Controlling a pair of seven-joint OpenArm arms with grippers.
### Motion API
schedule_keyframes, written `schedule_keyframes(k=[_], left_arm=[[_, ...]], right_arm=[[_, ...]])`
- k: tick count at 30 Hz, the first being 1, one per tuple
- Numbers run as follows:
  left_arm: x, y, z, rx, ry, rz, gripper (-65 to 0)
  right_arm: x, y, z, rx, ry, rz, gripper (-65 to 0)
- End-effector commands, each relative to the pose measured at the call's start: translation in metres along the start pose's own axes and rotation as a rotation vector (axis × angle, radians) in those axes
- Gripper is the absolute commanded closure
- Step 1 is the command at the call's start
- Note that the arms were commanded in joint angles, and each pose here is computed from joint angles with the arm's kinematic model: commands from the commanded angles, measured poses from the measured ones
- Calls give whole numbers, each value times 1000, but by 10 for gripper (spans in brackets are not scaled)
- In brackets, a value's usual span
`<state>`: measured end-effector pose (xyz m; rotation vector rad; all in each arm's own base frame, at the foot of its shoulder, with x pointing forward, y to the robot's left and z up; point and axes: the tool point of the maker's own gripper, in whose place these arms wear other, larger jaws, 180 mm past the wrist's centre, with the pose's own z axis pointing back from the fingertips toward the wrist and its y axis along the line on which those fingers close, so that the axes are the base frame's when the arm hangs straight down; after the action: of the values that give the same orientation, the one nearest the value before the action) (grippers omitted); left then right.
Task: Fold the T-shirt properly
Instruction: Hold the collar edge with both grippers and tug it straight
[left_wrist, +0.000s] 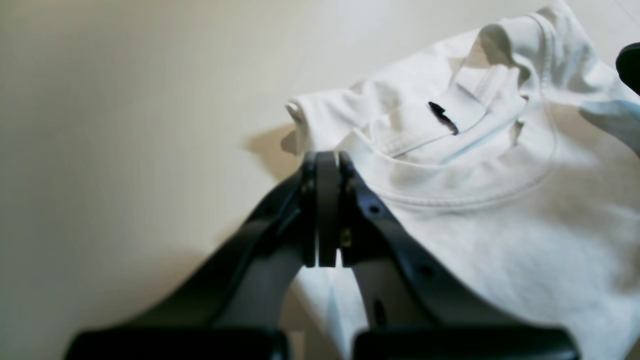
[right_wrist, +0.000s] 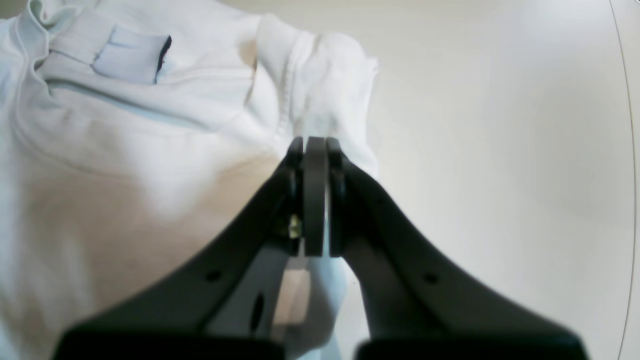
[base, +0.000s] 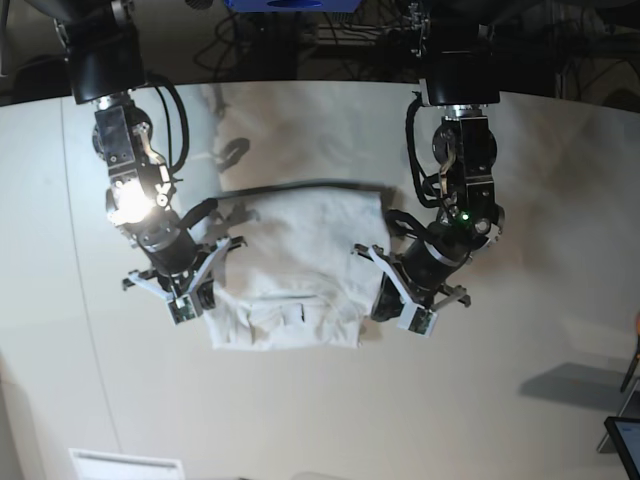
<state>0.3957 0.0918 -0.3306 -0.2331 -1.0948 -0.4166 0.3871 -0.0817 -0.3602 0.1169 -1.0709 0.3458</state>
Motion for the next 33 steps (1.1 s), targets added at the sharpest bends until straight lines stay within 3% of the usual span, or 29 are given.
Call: schedule_keyframes(k=[1, 33], left_arm=[[22, 2, 1, -2, -67, -12, 0], [23, 2, 1, -2, -68, -12, 0]], right_arm=[[23, -6, 1, -11, -69, 4, -9], [21, -5, 0, -11, -67, 2, -9]])
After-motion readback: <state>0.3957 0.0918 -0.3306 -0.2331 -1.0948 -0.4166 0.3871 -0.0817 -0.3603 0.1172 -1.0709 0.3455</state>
